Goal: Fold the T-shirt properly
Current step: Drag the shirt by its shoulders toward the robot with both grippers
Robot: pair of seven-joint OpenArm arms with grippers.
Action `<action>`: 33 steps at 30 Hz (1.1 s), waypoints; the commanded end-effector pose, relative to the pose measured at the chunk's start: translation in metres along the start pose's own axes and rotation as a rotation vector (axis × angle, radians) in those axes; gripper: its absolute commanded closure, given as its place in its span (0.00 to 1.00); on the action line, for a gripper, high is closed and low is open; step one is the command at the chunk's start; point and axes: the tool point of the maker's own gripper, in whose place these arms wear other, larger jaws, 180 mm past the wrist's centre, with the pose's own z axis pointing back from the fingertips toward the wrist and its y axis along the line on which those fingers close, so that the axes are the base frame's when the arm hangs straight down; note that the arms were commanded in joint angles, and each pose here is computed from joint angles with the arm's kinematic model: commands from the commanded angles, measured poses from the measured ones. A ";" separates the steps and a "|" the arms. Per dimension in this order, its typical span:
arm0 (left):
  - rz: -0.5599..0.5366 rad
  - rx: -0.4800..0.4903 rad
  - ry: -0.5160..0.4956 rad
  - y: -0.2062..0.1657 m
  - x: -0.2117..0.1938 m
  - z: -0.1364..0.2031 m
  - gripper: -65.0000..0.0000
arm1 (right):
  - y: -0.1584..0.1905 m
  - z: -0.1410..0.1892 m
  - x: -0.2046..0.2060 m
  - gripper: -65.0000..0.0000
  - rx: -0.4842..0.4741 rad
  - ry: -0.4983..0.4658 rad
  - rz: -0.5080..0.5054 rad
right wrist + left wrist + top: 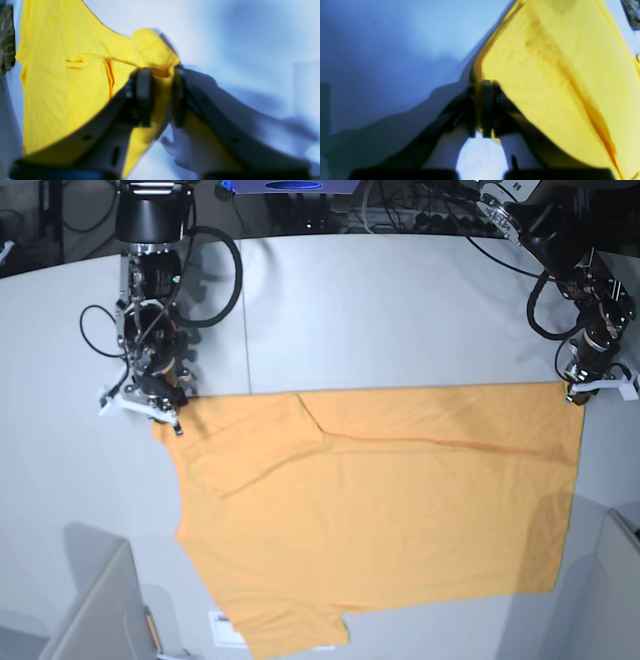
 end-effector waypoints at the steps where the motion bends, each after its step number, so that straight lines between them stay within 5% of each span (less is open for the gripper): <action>1: -0.013 0.000 -0.013 -0.001 0.011 0.001 1.00 | -0.015 -0.001 -0.016 0.99 -0.061 0.077 -0.021; 13: -0.205 -0.053 -0.120 -0.045 0.077 0.012 1.00 | 0.050 0.017 0.024 1.00 0.097 0.002 -0.044; 22: -0.179 -0.092 -0.186 -0.090 0.155 0.019 1.00 | 0.136 0.035 0.079 1.00 0.289 0.009 -0.204; 25: -0.186 -0.079 -0.170 -0.084 0.149 0.019 1.00 | 0.128 0.035 0.077 1.00 0.281 0.025 -0.201; 33: -0.282 0.066 0.001 -0.008 0.073 0.037 1.00 | 0.027 0.038 0.024 1.00 0.086 0.107 -0.168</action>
